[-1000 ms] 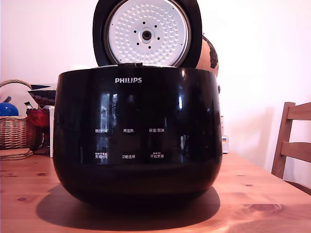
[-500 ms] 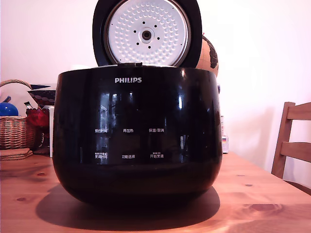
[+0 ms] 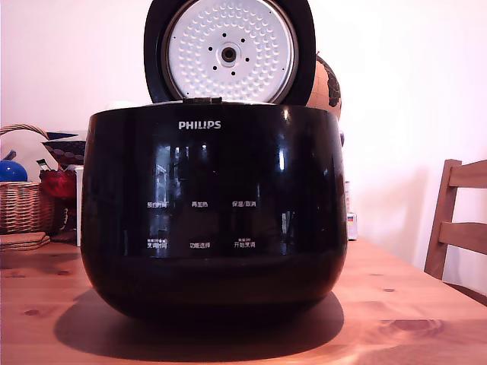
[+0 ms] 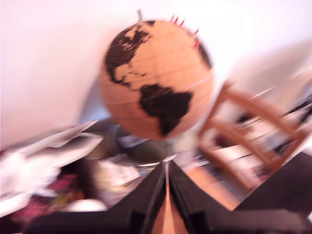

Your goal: Close the rice cooker by pressing the lid down with medium force

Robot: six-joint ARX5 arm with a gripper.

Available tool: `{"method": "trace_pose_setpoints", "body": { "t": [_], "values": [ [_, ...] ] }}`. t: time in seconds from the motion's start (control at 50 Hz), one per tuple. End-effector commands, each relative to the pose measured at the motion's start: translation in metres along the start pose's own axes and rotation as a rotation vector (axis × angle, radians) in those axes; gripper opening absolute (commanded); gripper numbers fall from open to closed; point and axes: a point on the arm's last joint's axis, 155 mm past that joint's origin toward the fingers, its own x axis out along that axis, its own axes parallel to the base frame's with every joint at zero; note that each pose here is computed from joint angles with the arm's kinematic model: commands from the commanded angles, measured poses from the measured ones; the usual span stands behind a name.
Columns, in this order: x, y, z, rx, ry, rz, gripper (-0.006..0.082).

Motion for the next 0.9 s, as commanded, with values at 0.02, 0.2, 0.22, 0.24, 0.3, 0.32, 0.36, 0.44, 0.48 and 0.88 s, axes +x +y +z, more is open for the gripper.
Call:
{"method": "trace_pose_setpoints", "body": {
  "t": [0.02, 0.2, 0.22, 0.24, 0.3, 0.32, 0.36, 0.44, 0.48, 0.88],
  "values": [
    [0.017, 0.003, -0.012, -0.059, 0.033, -0.049, -0.0021],
    [0.025, 0.001, -0.017, -0.070, 0.043, -0.066, -0.0021],
    [0.027, 0.000, -0.018, -0.072, 0.046, -0.070, -0.0021],
    [0.028, -0.001, -0.019, -0.074, 0.049, -0.073, -0.0021],
    [0.033, -0.003, -0.024, -0.085, 0.065, -0.083, -0.0021],
    [0.036, -0.003, -0.026, -0.088, 0.070, -0.090, -0.0021],
    [0.040, -0.003, -0.030, -0.100, 0.081, -0.102, -0.0021],
    [0.050, -0.008, -0.039, -0.121, 0.106, -0.127, -0.0021],
    [0.054, -0.010, -0.042, -0.128, 0.115, -0.136, -0.0021],
    [0.073, -0.020, -0.072, -0.172, 0.208, -0.164, -0.0021]
  ]
}}
